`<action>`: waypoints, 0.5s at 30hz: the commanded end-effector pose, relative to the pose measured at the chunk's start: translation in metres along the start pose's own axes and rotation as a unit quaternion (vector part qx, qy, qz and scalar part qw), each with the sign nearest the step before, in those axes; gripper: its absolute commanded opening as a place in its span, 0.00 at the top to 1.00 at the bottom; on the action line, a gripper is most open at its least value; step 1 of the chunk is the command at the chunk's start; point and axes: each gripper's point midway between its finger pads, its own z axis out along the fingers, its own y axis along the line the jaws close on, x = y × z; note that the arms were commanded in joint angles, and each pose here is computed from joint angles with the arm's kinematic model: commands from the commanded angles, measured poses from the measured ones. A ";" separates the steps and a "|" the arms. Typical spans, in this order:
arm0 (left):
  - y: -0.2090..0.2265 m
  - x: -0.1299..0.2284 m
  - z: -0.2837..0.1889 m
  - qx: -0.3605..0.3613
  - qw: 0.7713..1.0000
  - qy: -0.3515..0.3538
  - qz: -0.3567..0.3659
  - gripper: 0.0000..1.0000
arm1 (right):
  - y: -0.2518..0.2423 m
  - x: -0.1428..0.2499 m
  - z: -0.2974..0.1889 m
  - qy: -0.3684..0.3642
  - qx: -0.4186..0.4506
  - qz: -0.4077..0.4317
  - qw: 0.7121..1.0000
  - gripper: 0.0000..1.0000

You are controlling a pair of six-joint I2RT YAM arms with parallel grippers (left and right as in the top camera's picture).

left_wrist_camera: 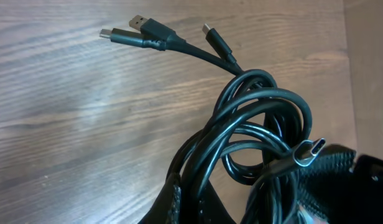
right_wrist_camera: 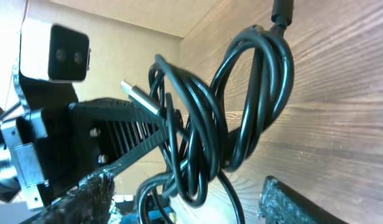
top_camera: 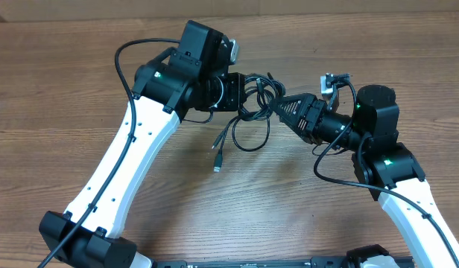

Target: Untangle cables

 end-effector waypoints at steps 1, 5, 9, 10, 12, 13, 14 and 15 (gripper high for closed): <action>-0.011 0.004 -0.003 0.026 1.000 0.007 0.008 0.96 | 0.013 -0.004 -0.003 -0.003 -0.014 -0.007 1.000 0.33; -0.005 -0.001 -0.003 0.006 1.000 -0.005 0.008 0.96 | 0.016 0.000 -0.003 0.007 -0.022 -0.009 1.000 0.37; -0.006 -0.003 -0.002 0.007 1.000 -0.010 0.003 0.96 | 0.015 -0.001 -0.003 0.006 -0.021 -0.009 1.000 0.44; -0.009 -0.004 -0.002 0.010 1.000 -0.013 0.006 0.96 | 0.015 -0.001 -0.003 0.006 -0.021 -0.009 1.000 0.44; -0.015 -0.003 0.000 0.015 1.000 -0.015 0.013 0.96 | 0.015 -0.001 -0.003 0.005 -0.021 -0.009 1.000 0.44; -0.019 -0.003 0.001 0.018 1.000 -0.015 0.018 0.96 | 0.015 -0.001 -0.003 0.005 -0.021 -0.009 1.000 0.44; -0.023 -0.002 0.002 0.022 0.999 -0.016 0.024 0.96 | 0.015 -0.001 -0.003 0.005 -0.021 -0.009 1.000 0.44; -0.027 -0.002 0.003 0.025 0.999 -0.018 0.029 0.96 | 0.015 -0.001 -0.003 0.005 -0.021 -0.009 1.000 0.44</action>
